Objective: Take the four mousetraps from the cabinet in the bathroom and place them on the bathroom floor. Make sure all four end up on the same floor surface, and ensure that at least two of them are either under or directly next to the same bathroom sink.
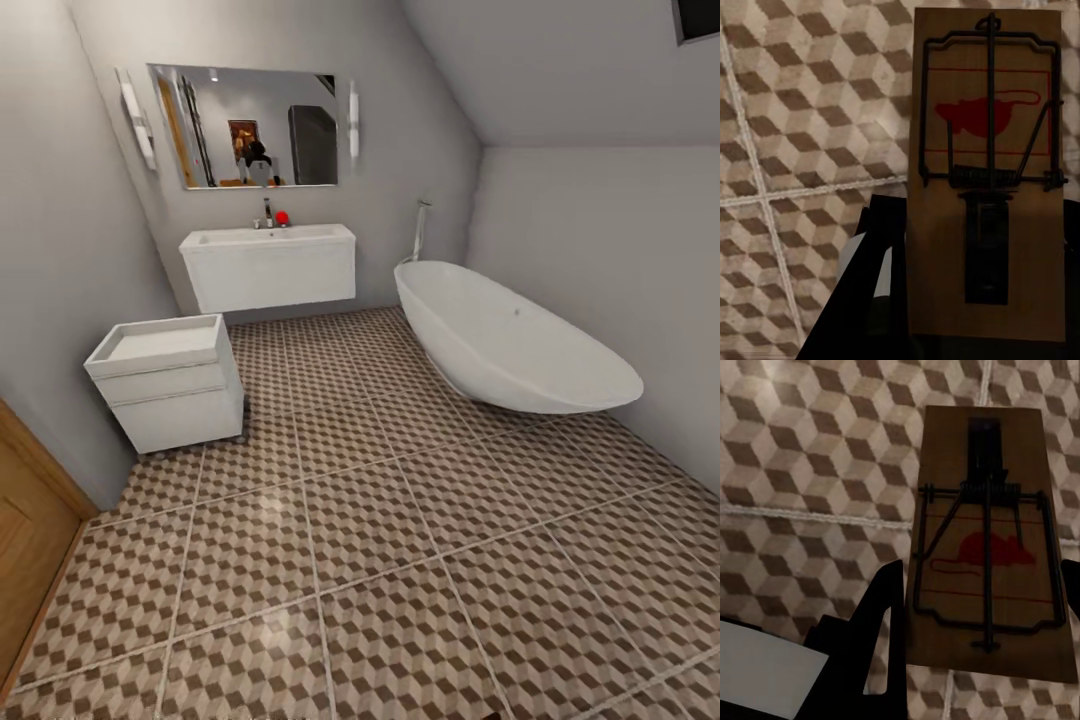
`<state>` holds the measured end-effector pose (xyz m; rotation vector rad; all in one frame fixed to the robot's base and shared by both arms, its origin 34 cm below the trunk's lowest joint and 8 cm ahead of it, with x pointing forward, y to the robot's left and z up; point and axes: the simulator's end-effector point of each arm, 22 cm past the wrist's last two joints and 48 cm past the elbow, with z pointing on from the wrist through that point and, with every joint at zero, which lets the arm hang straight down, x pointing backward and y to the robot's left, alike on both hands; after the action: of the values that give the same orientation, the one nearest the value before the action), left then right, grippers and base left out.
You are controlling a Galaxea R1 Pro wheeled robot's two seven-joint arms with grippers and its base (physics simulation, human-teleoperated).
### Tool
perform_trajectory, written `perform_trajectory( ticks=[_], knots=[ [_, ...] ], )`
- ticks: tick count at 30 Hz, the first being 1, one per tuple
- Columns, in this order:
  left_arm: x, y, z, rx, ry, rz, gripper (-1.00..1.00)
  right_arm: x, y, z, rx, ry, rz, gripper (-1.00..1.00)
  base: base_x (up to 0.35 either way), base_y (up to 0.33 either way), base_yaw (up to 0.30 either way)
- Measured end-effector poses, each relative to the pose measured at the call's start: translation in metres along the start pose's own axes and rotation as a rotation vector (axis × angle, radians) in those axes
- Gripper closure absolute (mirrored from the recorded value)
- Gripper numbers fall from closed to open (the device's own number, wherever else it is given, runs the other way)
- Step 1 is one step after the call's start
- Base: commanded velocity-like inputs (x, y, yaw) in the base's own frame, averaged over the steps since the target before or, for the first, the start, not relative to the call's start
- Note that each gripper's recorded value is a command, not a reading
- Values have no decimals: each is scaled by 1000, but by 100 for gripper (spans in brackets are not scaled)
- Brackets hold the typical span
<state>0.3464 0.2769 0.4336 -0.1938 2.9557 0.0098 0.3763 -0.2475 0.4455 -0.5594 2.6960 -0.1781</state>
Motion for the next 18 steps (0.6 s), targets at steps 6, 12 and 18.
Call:
perform_trajectory(
  ticks=[6, 12, 18],
  knots=[
    [0, 0, 0, -1, 0, 0, 100, 3, -3, 0, -2, 4, -2, 100, 0, 0, 44],
    [0, 1, 0, -2, 0, -1, 100, 2, 3, -1, -13, 2, -10, 100, 129, -71, 2],
    [0, 1, 0, -2, -1, -1, 100, 1, 4, -1, -13, 0, -8, 100, 300, -120, 0]
  ],
)
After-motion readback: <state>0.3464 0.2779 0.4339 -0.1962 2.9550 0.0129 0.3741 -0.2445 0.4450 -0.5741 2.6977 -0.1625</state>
